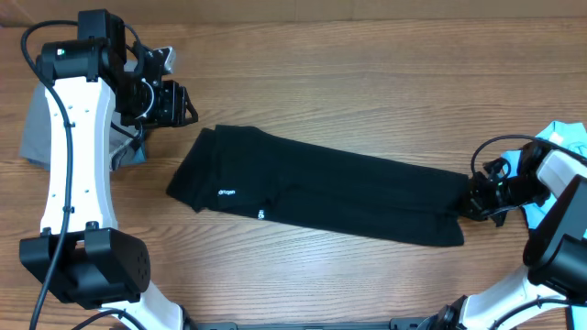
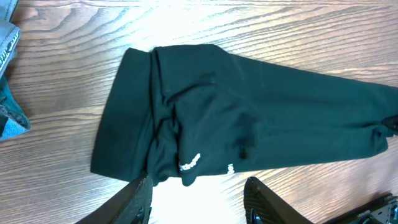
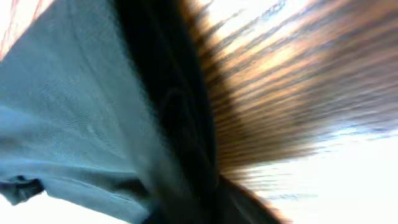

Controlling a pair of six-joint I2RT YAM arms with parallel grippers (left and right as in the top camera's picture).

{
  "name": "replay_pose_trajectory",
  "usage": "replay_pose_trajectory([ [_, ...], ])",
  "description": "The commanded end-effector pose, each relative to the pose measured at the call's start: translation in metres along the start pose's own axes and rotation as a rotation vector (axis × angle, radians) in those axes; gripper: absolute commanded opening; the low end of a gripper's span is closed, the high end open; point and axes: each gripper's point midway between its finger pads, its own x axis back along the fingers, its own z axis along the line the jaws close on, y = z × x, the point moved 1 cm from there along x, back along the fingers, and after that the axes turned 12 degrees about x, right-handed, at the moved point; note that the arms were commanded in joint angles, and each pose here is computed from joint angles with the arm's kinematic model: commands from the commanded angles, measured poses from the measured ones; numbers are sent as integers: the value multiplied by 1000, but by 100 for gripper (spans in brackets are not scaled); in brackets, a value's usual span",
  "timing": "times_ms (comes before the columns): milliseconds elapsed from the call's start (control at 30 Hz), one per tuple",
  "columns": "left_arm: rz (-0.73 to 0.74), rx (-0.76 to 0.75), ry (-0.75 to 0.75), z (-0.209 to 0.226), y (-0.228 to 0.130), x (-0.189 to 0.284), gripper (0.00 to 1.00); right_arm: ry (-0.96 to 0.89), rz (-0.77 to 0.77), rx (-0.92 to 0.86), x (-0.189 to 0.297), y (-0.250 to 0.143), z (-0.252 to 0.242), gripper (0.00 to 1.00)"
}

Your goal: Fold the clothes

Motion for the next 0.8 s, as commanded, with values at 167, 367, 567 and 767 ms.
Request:
replay_pose_trajectory([
  [167,-29,-42,-9,-6,2,8,51,-77,-164,111,25,31,-4,61],
  [367,-27,-41,-8,-6,2,9,51,-5,-205,326,21,37,5,78],
  [567,-36,-55,-9,-6,4,9,52,11,-146,252,-13,13,-7,66],
  [767,-38,-56,-9,-6,5,9,52,-143,-80,64,-19,-3,-38,49],
])
